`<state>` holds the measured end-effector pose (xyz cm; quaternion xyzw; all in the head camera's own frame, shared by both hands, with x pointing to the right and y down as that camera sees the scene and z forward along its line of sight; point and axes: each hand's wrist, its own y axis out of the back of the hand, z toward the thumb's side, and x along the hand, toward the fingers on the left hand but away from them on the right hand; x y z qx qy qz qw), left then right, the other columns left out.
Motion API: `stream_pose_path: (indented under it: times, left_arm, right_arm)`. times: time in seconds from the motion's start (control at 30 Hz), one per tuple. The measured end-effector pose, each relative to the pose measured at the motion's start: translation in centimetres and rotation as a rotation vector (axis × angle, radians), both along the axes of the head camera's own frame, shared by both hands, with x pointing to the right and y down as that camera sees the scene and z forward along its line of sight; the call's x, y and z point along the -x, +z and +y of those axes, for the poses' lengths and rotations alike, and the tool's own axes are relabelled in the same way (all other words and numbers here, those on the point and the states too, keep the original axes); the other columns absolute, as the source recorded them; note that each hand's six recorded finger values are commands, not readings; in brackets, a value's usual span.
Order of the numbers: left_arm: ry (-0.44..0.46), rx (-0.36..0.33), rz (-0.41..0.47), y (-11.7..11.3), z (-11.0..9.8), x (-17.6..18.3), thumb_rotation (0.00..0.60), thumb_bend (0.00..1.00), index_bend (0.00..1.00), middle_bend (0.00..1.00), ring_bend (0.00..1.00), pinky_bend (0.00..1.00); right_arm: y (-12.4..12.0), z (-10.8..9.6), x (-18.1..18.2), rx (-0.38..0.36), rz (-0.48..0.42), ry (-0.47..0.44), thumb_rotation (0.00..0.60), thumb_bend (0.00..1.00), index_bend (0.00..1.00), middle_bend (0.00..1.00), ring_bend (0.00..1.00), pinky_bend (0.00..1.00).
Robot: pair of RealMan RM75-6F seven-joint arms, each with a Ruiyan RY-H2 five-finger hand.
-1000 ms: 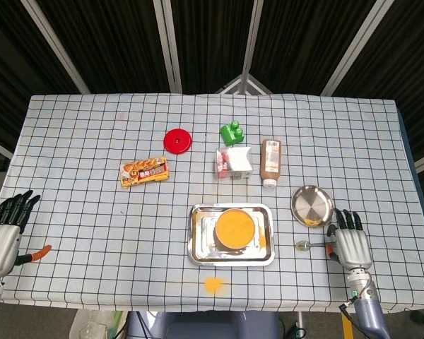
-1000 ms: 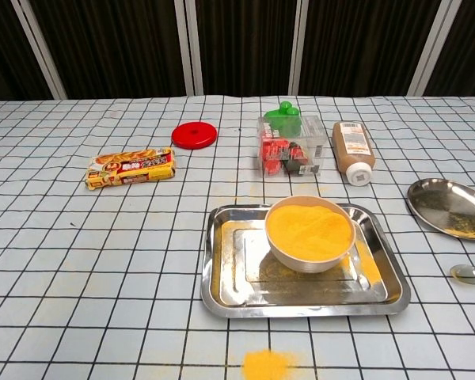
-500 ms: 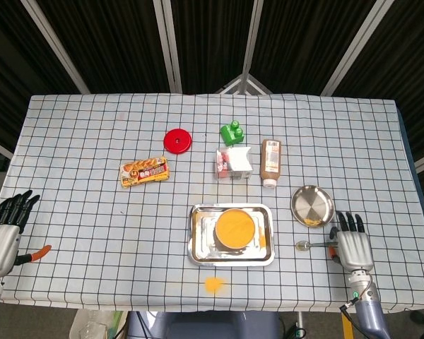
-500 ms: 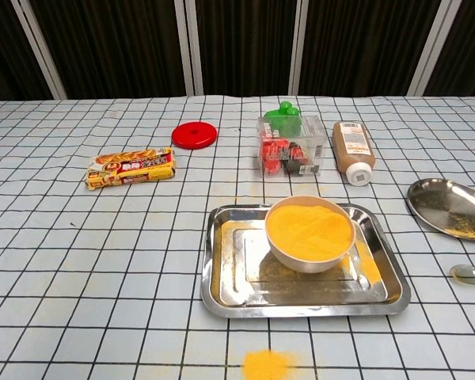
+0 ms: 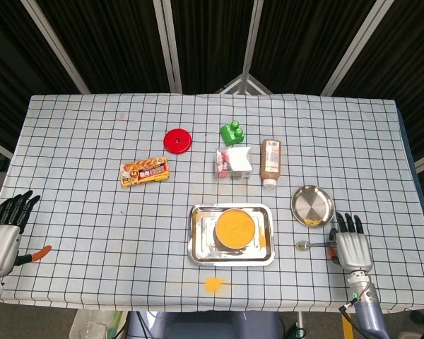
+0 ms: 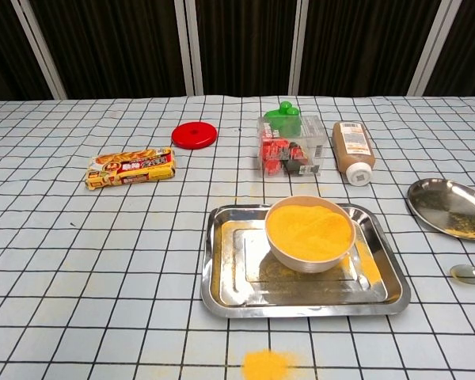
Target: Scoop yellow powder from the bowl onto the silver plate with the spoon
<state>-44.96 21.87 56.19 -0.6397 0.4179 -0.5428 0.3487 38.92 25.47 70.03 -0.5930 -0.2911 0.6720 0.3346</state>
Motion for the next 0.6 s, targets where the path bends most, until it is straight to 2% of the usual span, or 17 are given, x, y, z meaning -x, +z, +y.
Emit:
stream_pose_path:
  times: [0.43, 0.6]
  left_arm:
    - [-0.003, 0.003, -0.001, 0.07, 0.03, 0.01, 0.6, 0.0, 0.0, 0.0, 0.0, 0.0]
    - [-0.004, 0.005, -0.002, 0.11, 0.02, -0.01, 0.6, 0.0, 0.0, 0.0, 0.0, 0.0]
  right_arm:
    - [0.5, 0.21, 0.0, 0.014, 0.008, -0.014, 0.6, 0.42, 0.5, 0.1, 0.0, 0.0]
    - [0.61, 0.27, -0.13, 0.02, 0.013, -0.013, 0.6, 0.45, 0.5, 0.1, 0.0, 0.0]
